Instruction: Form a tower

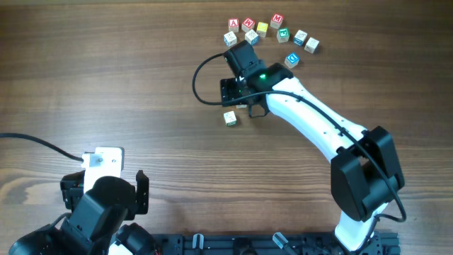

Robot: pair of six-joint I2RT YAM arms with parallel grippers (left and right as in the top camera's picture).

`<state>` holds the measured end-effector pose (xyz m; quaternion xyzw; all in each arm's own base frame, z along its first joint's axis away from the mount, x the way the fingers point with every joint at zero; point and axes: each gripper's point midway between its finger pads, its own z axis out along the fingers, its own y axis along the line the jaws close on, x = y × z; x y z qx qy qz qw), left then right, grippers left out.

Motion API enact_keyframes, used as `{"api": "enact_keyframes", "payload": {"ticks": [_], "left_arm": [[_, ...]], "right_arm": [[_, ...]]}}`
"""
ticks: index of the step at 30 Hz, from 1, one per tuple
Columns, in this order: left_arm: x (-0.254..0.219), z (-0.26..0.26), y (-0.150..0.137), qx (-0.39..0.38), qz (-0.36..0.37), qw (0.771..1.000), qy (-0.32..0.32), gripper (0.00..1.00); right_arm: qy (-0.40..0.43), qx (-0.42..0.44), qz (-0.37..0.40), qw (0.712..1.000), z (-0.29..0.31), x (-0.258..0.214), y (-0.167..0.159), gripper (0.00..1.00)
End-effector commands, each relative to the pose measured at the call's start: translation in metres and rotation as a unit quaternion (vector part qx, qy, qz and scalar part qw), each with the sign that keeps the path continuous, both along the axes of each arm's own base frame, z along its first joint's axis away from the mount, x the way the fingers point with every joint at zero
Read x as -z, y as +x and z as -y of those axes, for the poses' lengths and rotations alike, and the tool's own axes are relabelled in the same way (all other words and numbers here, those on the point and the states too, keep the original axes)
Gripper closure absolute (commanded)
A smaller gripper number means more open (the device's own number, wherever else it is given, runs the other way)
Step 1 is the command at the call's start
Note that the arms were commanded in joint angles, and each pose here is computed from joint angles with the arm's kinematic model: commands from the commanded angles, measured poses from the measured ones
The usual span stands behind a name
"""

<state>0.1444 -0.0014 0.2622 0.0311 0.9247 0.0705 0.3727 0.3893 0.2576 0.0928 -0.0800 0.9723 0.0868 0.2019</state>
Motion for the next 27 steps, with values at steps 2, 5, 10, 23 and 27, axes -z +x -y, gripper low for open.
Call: {"api": "enact_keyframes", "payload": {"ticks": [2,5,10,23,27], "left_arm": [[0.000,0.000,0.000,-0.004,0.002,1.000,-0.006,0.00],[0.000,0.000,0.000,-0.004,0.002,1.000,-0.006,0.00],[0.000,0.000,0.000,-0.004,0.002,1.000,-0.006,0.00],[0.000,0.000,0.000,-0.004,0.002,1.000,-0.006,0.00],[0.000,0.000,0.000,-0.004,0.002,1.000,-0.006,0.00]], "right_arm": [[0.012,-0.040,-0.001,0.999,-0.037,-0.008,-0.023,0.14],[-0.052,-0.039,0.007,0.998,-0.031,0.017,-0.033,0.11],[-0.078,-0.041,-0.027,0.996,-0.022,0.052,-0.044,0.11],[-0.082,-0.060,-0.066,0.993,-0.027,0.089,-0.051,0.62],[-0.075,-0.060,-0.058,0.994,-0.032,0.083,-0.047,0.66]]}}
